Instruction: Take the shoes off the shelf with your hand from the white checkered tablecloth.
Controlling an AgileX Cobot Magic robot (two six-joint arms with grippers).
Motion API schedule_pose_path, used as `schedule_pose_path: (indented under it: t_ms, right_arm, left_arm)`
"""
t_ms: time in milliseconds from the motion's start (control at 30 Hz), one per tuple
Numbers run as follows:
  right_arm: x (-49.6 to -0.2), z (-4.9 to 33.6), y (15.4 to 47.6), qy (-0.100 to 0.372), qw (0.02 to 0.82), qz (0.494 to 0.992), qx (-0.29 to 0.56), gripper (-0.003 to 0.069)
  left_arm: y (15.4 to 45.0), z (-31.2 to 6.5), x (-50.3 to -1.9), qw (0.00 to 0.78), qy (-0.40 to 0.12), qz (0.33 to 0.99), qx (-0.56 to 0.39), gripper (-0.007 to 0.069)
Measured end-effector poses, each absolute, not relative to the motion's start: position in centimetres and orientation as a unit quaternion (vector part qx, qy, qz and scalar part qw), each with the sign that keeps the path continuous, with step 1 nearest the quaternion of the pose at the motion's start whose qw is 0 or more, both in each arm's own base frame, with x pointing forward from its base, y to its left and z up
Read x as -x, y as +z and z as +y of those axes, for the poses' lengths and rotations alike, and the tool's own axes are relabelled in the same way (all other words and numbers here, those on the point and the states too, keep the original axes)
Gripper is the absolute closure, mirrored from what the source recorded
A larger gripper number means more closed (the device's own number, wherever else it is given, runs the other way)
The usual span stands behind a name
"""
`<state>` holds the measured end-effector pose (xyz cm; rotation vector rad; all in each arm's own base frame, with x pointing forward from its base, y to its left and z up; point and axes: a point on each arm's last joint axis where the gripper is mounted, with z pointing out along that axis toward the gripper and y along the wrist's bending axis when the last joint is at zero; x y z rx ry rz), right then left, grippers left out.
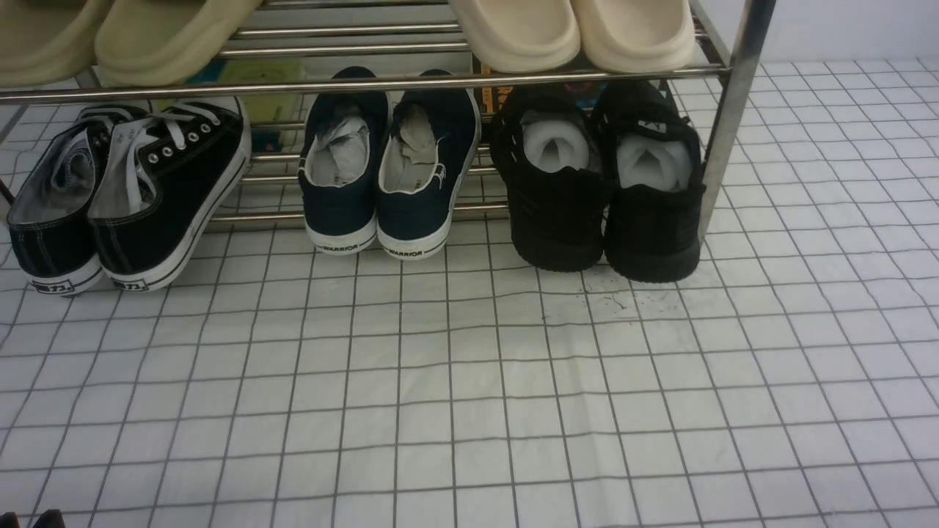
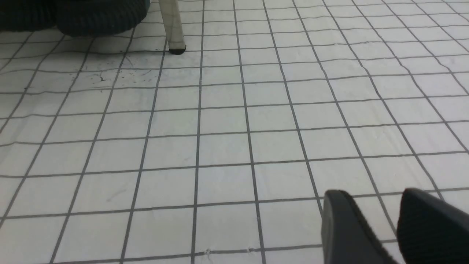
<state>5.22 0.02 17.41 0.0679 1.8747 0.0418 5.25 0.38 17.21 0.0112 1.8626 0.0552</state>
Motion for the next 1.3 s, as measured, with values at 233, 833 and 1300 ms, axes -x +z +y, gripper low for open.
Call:
schedule_pose_path:
  t_ms: [233, 833, 1300]
  right_arm:
    - [-5.2, 0.0, 17.4, 0.018, 0.591, 0.806, -0.029, 0.0420]
    - [-5.2, -0.5, 17.4, -0.042, 0.591, 0.806, 0.008, 0.0420]
    - [-5.3, 1.5, 17.9, 0.342, 0.522, 0.714, -0.317, 0.0420]
  left_arm:
    - [17.2, 0.4, -5.3, 0.596, 0.024, 0.802, -0.005, 0.0386]
    - [17.2, 0.4, -5.3, 0.596, 0.024, 0.802, -0.005, 0.0386]
    - [17.2, 0.4, -5.3, 0.596, 0.024, 0.802, -0.005, 0.0386]
